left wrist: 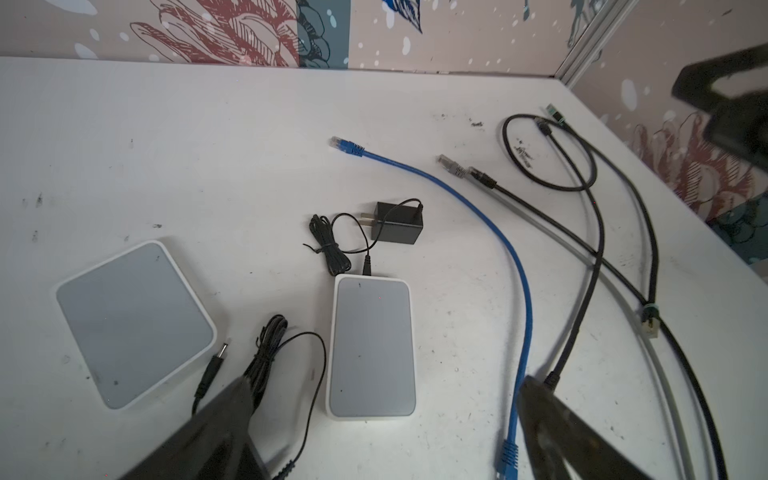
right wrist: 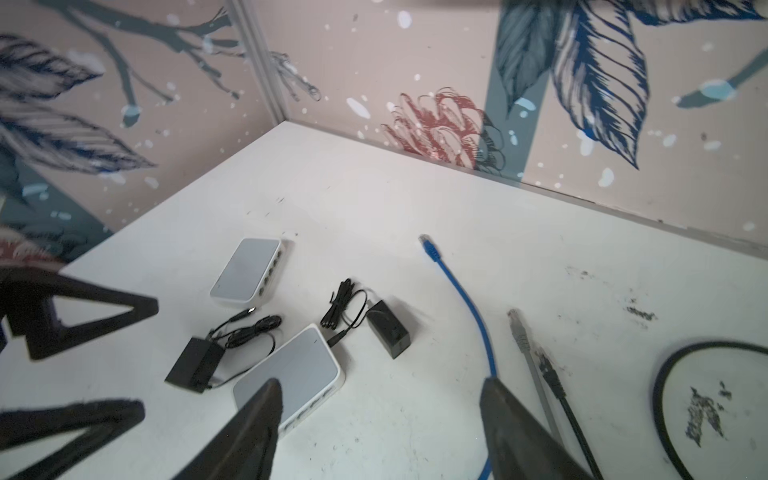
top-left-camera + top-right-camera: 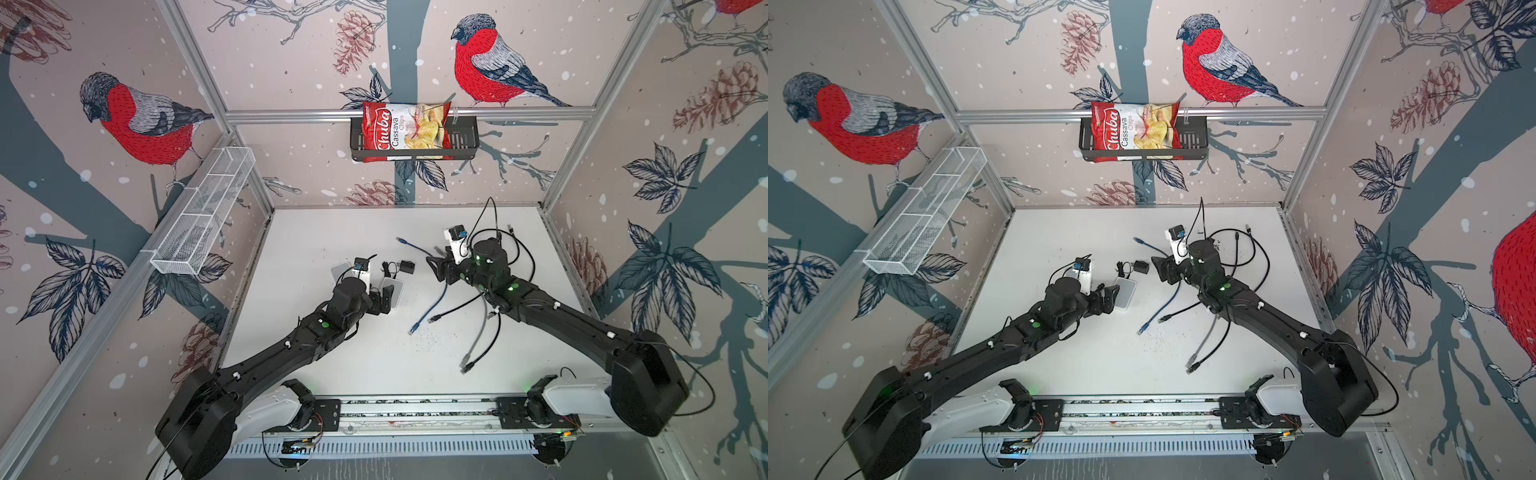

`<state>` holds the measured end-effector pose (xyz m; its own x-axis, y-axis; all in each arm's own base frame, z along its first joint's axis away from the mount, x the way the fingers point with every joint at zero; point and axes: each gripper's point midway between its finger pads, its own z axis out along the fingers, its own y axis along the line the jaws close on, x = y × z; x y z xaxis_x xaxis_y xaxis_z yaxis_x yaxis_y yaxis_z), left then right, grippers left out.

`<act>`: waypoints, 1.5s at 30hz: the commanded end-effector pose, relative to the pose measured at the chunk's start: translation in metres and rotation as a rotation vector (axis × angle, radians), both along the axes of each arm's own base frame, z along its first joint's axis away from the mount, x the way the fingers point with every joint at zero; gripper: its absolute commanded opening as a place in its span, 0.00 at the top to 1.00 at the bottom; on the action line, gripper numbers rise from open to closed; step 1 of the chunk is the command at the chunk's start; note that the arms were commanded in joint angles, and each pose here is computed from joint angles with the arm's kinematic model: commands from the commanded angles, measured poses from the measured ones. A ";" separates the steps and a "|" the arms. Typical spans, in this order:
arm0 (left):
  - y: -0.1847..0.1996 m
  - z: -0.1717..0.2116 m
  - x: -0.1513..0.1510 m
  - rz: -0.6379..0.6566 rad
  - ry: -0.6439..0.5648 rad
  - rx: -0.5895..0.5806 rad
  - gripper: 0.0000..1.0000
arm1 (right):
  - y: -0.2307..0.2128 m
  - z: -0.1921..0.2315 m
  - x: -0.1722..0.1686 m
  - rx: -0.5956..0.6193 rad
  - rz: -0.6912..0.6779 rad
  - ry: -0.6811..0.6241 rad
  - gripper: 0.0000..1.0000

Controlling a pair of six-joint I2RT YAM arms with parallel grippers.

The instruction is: Insert the plug into the switch port

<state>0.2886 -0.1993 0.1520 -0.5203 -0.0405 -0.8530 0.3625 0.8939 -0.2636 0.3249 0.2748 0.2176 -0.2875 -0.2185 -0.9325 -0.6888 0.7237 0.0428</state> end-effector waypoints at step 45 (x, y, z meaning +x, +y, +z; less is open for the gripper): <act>-0.093 -0.124 -0.105 -0.526 0.248 0.250 0.41 | -0.029 -0.003 0.003 -0.159 0.063 -0.219 0.37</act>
